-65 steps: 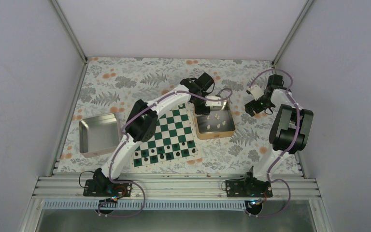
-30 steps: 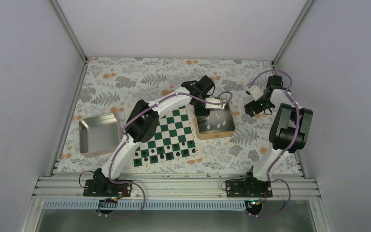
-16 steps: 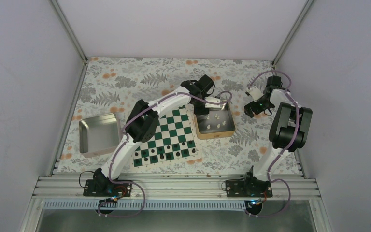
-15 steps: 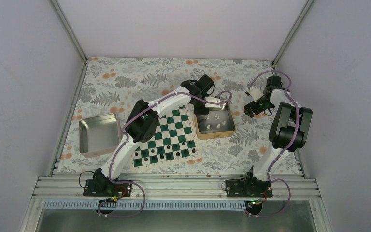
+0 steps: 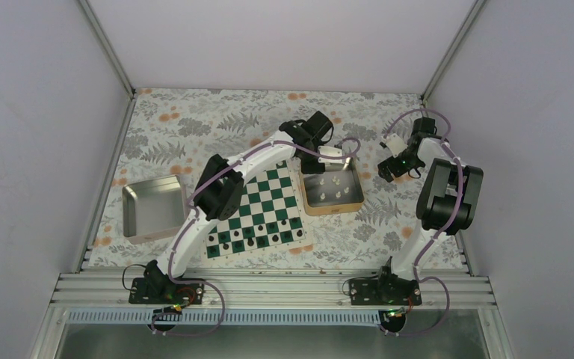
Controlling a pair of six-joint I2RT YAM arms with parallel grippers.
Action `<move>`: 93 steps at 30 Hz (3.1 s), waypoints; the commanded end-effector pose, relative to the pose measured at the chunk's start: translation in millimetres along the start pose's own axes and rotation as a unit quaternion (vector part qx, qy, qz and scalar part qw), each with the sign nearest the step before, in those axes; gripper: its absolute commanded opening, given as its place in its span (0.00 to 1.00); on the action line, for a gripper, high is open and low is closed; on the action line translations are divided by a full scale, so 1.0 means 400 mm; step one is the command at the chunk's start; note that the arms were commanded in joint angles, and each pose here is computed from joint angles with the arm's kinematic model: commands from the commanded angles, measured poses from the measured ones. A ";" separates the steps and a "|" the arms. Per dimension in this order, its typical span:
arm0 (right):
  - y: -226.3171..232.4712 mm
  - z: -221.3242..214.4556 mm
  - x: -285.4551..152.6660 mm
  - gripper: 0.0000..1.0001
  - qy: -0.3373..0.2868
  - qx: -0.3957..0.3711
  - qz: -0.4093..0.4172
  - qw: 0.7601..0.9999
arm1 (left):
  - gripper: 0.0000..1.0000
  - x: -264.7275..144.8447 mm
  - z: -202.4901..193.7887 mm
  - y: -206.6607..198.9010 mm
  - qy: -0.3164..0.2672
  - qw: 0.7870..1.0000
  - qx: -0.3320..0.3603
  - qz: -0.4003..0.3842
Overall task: Set up the chess pieces on the board
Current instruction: Pick up the chess piece from the storage box, then place the chess piece on the chessboard.
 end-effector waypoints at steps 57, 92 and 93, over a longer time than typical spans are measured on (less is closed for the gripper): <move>-0.010 -0.020 0.011 1.00 0.005 0.002 0.005 1.000 | 0.25 0.062 -0.015 0.036 -0.002 1.000 0.001 -0.007; -0.010 -0.007 -0.017 1.00 -0.006 0.000 0.003 1.000 | 0.08 -0.345 -0.195 0.004 0.059 0.991 -0.070 0.095; -0.010 -0.006 -0.018 1.00 -0.007 0.000 0.003 1.000 | 0.08 -0.358 -0.229 0.003 0.062 0.990 -0.083 0.099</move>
Point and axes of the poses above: each gripper's point midway between its finger pads, its own x axis out along the fingers, its own y axis along the line the jaws close on, z = x × y, the point moved 1 cm from there along -x, back along the fingers, and after that the axes turned 3 degrees about x, right-handed, at the moved point
